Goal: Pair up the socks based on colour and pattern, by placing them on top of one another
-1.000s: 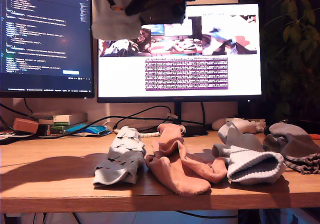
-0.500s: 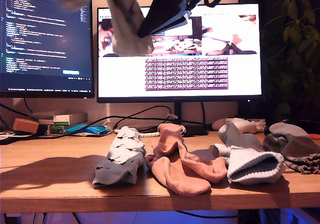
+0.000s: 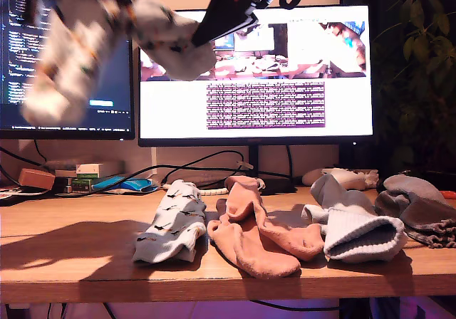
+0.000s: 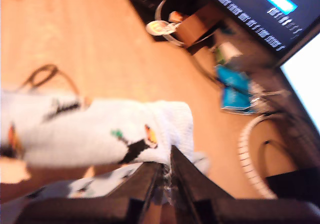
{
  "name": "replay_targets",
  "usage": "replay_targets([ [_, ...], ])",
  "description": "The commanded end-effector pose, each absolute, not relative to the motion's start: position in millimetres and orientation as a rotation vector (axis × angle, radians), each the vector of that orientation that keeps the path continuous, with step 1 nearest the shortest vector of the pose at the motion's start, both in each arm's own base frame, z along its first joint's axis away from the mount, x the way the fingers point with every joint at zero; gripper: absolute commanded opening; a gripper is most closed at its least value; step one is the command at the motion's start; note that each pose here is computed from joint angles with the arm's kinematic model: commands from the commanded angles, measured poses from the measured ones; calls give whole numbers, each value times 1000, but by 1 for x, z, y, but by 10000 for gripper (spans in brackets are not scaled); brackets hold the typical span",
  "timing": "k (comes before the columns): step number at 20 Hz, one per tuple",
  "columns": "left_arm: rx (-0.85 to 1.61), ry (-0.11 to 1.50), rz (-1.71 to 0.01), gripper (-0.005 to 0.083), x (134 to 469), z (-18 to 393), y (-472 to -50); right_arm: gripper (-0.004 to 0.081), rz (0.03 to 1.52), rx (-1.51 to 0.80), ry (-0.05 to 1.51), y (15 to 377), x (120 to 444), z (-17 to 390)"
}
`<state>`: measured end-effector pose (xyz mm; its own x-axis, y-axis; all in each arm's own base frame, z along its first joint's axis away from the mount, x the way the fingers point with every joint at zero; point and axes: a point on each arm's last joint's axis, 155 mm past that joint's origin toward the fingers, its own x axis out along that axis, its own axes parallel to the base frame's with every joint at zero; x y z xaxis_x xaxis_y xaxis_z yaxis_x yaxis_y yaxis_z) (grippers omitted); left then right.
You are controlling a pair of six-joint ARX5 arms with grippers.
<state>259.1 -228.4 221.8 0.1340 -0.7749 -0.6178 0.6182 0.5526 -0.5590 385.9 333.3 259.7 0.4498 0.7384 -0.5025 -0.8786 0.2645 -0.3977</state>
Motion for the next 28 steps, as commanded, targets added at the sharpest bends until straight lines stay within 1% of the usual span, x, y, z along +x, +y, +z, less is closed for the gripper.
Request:
replay_targets([
  [1, -179, 1064, -1015, 1, 265, 204, -234, -11, 1116, -726, 233, 342, 397, 240],
  [5, -241, 1108, -972, 1, 289, 183, -242, -11, 1113, -775, 199, 353, 416, 217],
  [7, -298, 1161, -931, 1, 294, 172, -244, -11, 1109, -805, 166, 357, 425, 209],
  [9, -325, 1210, -907, 1, 297, 159, -246, -11, 1093, -815, 158, 354, 438, 201],
  [12, -325, 1225, -911, 1, 304, 144, -255, -11, 1065, -811, 145, 350, 456, 192],
  [15, -341, 1225, -874, 1, 317, 131, -259, -11, 1036, -807, 107, 350, 471, 188],
  [18, -355, 1251, -840, 1, 325, 114, -260, -11, 1049, -804, 150, 352, 473, 166],
  [22, -393, 1251, -810, 1, 338, 102, -264, -11, 1046, -810, 162, 354, 480, 147],
  [25, -374, 1252, -757, 2, 347, 89, -260, -11, 1023, -812, 152, 353, 489, 141],
  [28, -346, 1222, -720, 2, 357, 85, -256, -11, 998, -819, 163, 349, 497, 132],
])
